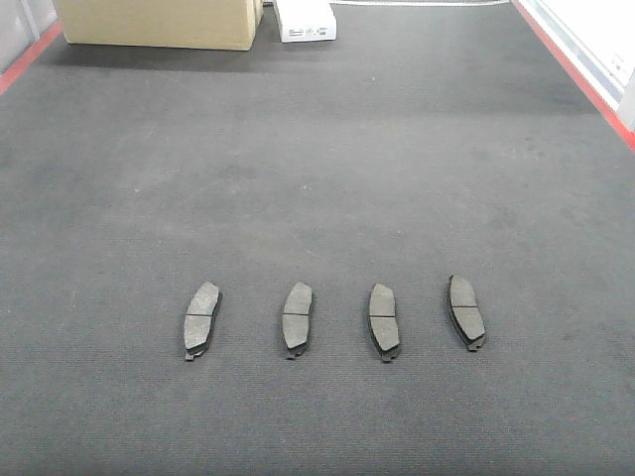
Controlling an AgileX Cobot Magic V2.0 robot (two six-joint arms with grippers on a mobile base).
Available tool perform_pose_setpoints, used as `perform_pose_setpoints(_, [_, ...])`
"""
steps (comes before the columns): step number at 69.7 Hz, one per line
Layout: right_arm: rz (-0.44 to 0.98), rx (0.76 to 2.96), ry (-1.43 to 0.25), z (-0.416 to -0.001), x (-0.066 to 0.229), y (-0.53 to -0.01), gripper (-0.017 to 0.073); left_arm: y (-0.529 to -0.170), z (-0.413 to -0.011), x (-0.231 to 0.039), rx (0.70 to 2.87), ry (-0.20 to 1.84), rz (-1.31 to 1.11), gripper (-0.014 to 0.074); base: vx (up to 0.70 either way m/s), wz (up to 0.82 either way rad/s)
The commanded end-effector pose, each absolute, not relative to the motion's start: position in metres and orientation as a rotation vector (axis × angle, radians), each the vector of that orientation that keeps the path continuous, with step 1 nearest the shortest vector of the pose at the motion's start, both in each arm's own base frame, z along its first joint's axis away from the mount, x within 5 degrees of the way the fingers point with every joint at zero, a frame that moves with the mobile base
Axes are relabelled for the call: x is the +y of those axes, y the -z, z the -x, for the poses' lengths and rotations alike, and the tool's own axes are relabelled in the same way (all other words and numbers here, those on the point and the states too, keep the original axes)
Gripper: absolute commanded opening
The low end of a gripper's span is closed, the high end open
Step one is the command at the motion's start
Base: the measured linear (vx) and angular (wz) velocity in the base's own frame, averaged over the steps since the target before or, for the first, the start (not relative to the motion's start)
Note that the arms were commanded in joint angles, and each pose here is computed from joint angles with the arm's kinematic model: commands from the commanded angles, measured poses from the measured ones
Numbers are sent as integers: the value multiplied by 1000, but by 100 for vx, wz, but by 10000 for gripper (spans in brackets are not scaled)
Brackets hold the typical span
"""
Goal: Move and align brake pads A on conveyor
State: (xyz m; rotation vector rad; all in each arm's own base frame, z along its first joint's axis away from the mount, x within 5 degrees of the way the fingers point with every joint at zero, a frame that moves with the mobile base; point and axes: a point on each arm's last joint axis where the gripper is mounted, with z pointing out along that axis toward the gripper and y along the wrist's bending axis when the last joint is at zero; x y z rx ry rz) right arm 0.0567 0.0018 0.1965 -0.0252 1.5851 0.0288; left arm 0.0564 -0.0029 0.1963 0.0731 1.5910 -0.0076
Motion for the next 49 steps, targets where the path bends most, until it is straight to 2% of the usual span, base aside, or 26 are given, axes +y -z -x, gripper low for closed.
perform_pose_setpoints(1, [29,1521,-18,-56,2,-197,-3,-211,-54,-3,1483,11,-63,-6,0,0])
perform_pose_setpoints(49, [29,1521,-18,-56,2,-197,-3,-211,-54,-3,1483,11,-63,-6,0,0])
